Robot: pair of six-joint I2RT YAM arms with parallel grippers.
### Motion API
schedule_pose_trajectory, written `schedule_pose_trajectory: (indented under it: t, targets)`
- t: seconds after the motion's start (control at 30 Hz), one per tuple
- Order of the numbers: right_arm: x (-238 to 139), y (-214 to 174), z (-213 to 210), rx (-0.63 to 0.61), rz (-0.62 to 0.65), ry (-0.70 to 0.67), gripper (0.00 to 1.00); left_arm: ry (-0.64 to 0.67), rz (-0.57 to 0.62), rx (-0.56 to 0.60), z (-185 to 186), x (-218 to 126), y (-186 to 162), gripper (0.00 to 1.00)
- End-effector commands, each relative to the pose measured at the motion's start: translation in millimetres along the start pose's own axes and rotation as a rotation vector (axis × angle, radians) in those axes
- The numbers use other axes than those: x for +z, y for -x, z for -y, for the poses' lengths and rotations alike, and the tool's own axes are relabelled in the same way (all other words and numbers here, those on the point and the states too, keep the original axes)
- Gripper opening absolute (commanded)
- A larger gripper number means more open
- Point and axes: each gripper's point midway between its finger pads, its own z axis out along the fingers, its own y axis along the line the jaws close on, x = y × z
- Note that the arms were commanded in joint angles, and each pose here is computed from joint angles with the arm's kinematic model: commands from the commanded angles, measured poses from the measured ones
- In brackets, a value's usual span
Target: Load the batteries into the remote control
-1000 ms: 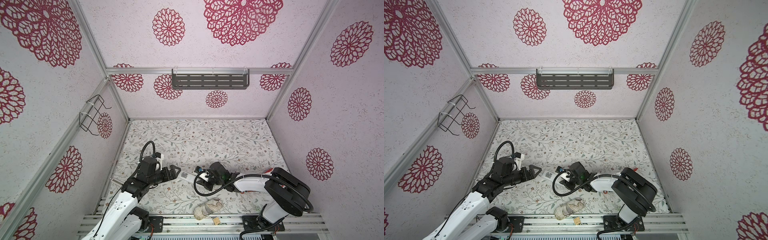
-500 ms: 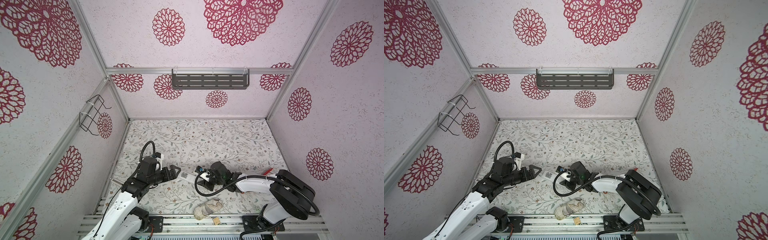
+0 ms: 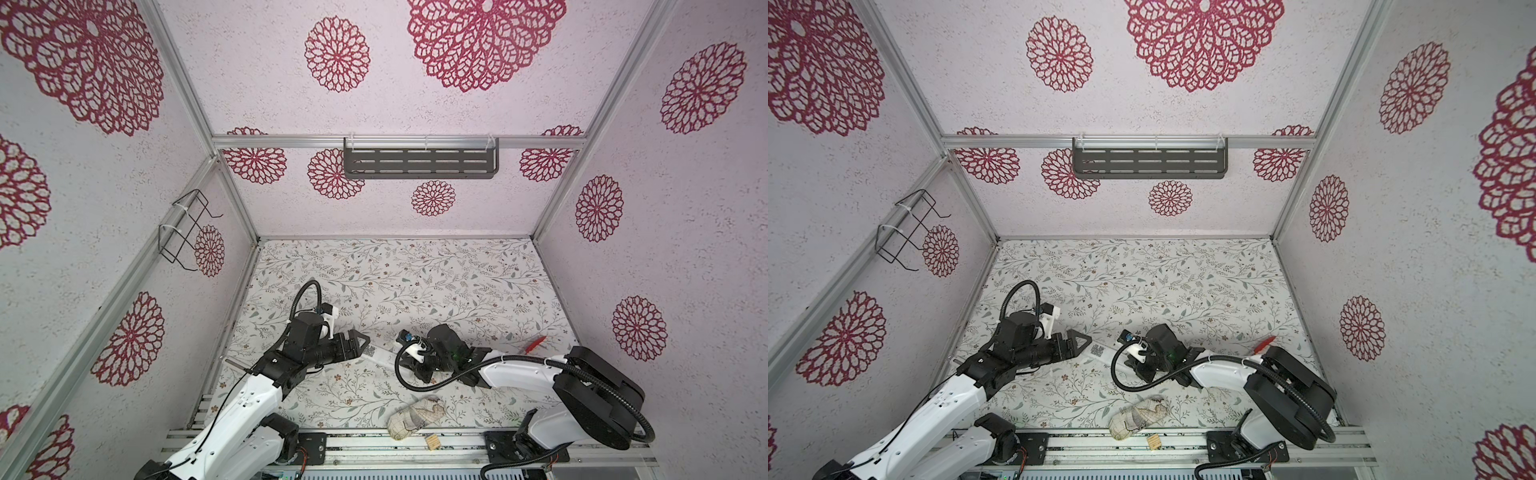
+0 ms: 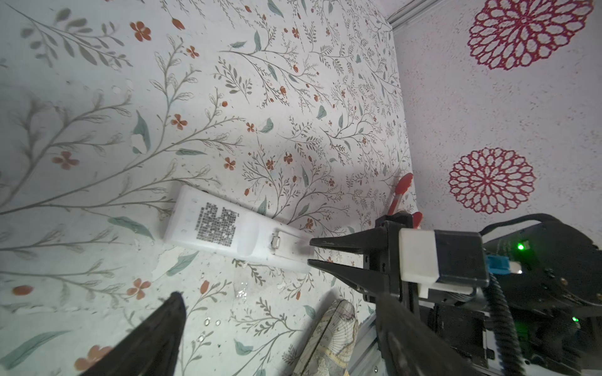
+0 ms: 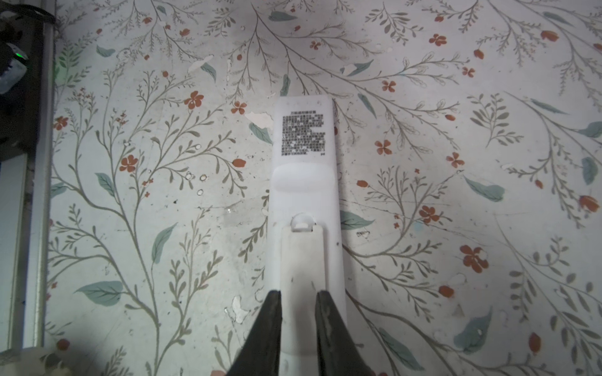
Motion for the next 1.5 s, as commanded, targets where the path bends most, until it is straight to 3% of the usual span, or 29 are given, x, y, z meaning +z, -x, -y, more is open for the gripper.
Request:
schedule_pose_trajectory:
  t: [0.0,0.37,1.17,1.47]
  targets:
    - [0.7,2.5,3.3,0.049,0.015,-0.004,0.17,-0.061,0.018,0.023,13.4,9.8,3.0,0.85]
    - [17.0,-25.3,10.4,0.113,-0.085,-0.031,0.15,-0.062,0.018,0.035,18.1,12.3,1.8,0.87]
    - [41.7,-31.7,1.9,0.100,-0.150,0.016,0.15,-0.033,0.020,0.056,14.6,7.1,0.1,0.92]
    - [30.6,-59.8,4.0,0.232,-0.186,-0.030,0.14,-0.022,0.030,0.068,13.6,6.3,2.7,0.96]
